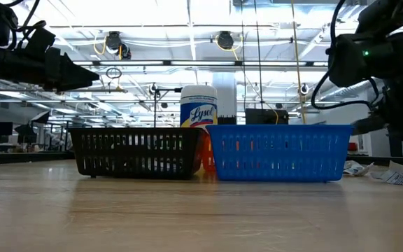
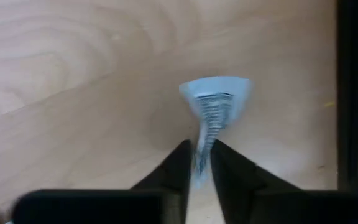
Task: Pick & Place First Aid Supplies
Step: Put the ointment pack into the orange bin
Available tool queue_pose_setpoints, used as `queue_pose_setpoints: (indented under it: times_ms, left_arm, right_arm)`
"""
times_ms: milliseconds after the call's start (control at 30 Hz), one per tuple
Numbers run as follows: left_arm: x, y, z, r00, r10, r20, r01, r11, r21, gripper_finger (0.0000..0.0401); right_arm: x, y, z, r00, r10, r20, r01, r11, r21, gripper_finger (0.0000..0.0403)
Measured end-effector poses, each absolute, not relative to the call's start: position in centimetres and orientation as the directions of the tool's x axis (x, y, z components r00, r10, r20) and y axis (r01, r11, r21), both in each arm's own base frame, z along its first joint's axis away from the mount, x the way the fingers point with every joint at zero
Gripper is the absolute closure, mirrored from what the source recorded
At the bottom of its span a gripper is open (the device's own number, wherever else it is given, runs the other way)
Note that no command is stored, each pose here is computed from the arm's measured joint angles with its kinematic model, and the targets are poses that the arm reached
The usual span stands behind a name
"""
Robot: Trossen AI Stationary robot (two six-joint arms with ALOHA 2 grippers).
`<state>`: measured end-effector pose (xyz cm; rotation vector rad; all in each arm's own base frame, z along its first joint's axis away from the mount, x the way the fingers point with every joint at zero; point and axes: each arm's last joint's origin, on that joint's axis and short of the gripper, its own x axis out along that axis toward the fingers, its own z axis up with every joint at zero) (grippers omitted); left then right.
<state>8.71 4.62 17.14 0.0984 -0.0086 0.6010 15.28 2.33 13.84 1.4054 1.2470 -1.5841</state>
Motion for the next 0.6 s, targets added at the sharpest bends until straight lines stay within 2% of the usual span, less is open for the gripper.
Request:
queue_pose_setpoints:
  times_ms: [67, 133, 267, 600]
  left_arm:
    - [8.7, 4.6, 17.1, 0.825, 0.564, 0.037, -0.565, 0.82, 0.09, 0.0009]
    - [8.7, 4.6, 17.1, 0.825, 0.564, 0.037, -0.565, 0.82, 0.09, 0.0009]
    - [8.7, 4.6, 17.1, 0.825, 0.564, 0.037, -0.565, 0.82, 0.09, 0.0009]
    - [8.7, 4.6, 17.1, 0.825, 0.564, 0.037, -0.565, 0.82, 0.09, 0.0009]
  right_arm:
    - [15.4, 2.3, 13.8, -0.179, 0.107, -0.978, 0.931, -0.303, -0.203, 0.038]
    - [15.6, 2.3, 13.8, -0.163, 0.104, -0.981, 0.937, -0.294, -0.187, 0.0395]
    - [15.9, 1.9, 14.3, -0.168, 0.083, -0.982, 0.939, -0.292, -0.185, 0.0399]
    - [17.9, 0.5, 20.1, -0.194, 0.074, -0.978, 0.947, -0.246, -0.207, 0.0401]
